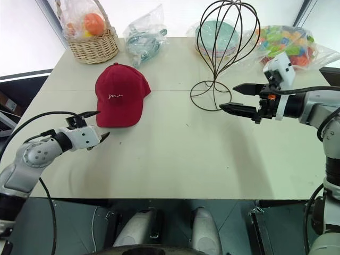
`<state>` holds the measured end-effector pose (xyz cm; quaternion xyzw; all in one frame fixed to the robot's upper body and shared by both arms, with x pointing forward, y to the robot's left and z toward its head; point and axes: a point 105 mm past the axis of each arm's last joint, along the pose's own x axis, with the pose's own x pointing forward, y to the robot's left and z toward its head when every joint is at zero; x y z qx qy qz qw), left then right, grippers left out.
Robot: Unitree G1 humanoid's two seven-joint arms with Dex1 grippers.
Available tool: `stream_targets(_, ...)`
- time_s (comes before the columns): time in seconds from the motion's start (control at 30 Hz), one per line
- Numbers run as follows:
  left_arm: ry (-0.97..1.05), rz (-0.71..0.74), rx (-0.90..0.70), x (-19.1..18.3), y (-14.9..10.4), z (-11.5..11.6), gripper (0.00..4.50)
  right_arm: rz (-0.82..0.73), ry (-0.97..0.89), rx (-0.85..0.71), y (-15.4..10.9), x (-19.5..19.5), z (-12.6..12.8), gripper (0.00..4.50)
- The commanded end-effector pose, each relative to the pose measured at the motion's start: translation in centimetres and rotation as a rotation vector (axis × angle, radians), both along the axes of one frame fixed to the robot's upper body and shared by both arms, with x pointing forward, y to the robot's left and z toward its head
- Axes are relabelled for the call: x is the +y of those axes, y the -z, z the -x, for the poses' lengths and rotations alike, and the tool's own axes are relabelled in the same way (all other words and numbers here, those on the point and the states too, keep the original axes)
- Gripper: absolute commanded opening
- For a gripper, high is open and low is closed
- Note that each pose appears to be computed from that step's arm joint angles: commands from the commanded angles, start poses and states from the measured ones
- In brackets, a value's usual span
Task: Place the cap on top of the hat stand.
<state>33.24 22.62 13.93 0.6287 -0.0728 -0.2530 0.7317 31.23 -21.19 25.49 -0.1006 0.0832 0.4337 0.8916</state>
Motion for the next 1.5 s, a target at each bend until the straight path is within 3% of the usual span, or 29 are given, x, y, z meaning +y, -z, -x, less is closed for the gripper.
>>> stream_targets(0.03, 0.107, -0.133, -0.170, -0.1, -0.2, -0.3, 4.12, -0.006, 0.000, -0.068, -1.6, -0.2, 0.1, 4.50)
stream_targets(0.27, 0.165, -0.169, -0.227, -0.1, 1.6, -1.6, 4.12, 0.000, 0.007, -0.072, -1.4, -0.2, 0.0, 4.50)
stream_targets(0.57, 0.222, -0.141, -0.215, -1.6, 3.9, -0.7, 4.12, 0.008, 0.032, -0.062, -1.0, -0.6, 0.4, 4.50)
stream_targets(0.93, 0.227, -0.198, -0.279, -4.1, 4.8, -5.0, 4.12, -0.007, 0.006, -0.084, -1.9, -0.1, 0.3, 4.50)
stream_targets(1.03, 0.232, -0.194, -0.296, -4.5, 4.5, -5.4, 2.76, -0.006, 0.015, -0.083, -1.8, -0.3, 0.5, 4.50)
stream_targets(1.2, 0.255, -0.185, -0.317, -4.8, 4.3, -5.3, 0.11, -0.008, 0.023, -0.084, -1.7, -0.5, 0.5, 4.50)
stream_targets(1.37, 0.263, -0.179, -0.346, -4.9, 3.8, -5.3, 0.05, -0.013, 0.022, -0.084, -1.8, -0.5, 0.7, 4.50)
stream_targets(1.5, 0.250, -0.126, -0.491, -5.3, 0.9, -5.6, 0.05, -0.015, 0.015, -0.078, -1.7, -0.4, 0.7, 4.50)
